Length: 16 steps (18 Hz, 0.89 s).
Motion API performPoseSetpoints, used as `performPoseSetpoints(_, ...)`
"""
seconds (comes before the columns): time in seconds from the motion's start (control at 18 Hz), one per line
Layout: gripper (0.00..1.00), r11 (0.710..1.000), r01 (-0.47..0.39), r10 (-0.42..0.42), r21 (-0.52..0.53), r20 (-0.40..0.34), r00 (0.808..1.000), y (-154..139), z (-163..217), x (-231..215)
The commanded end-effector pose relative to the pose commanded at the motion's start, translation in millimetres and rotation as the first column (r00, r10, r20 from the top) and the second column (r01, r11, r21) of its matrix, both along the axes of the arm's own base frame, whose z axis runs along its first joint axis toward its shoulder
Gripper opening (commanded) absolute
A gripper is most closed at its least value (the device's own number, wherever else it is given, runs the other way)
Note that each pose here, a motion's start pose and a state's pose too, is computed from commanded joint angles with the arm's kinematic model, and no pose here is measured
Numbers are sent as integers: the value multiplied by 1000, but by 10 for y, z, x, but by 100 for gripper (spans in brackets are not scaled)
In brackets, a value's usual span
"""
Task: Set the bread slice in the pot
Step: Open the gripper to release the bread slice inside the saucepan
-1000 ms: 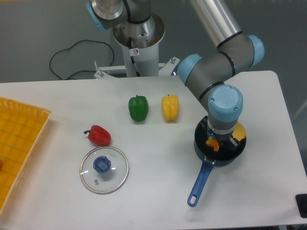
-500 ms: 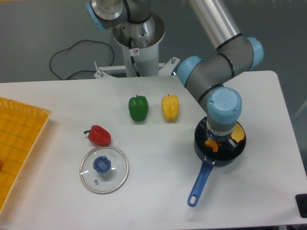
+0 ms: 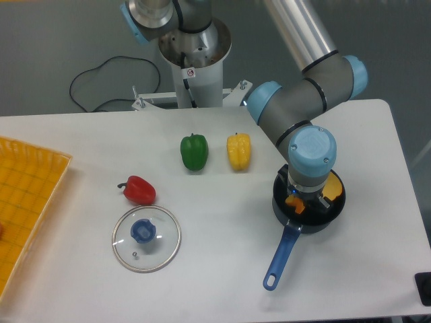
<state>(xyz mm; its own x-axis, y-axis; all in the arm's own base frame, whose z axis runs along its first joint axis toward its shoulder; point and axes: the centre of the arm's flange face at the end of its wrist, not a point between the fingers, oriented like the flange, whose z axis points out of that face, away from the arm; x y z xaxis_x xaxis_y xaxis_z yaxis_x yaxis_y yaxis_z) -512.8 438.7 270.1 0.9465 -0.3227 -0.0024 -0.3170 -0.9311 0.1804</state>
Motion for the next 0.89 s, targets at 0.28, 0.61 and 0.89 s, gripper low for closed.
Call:
performPoseSetpoints(0.28,100,1000,-5,5,1,-2,1000,2,7,-3)
performPoseSetpoints(0.61,100,1000,-9,9,3,-5,1000,2,33,-3)
performPoseSetpoints(0.89,100,999,32,-30,40,-48,998,214,384,231)
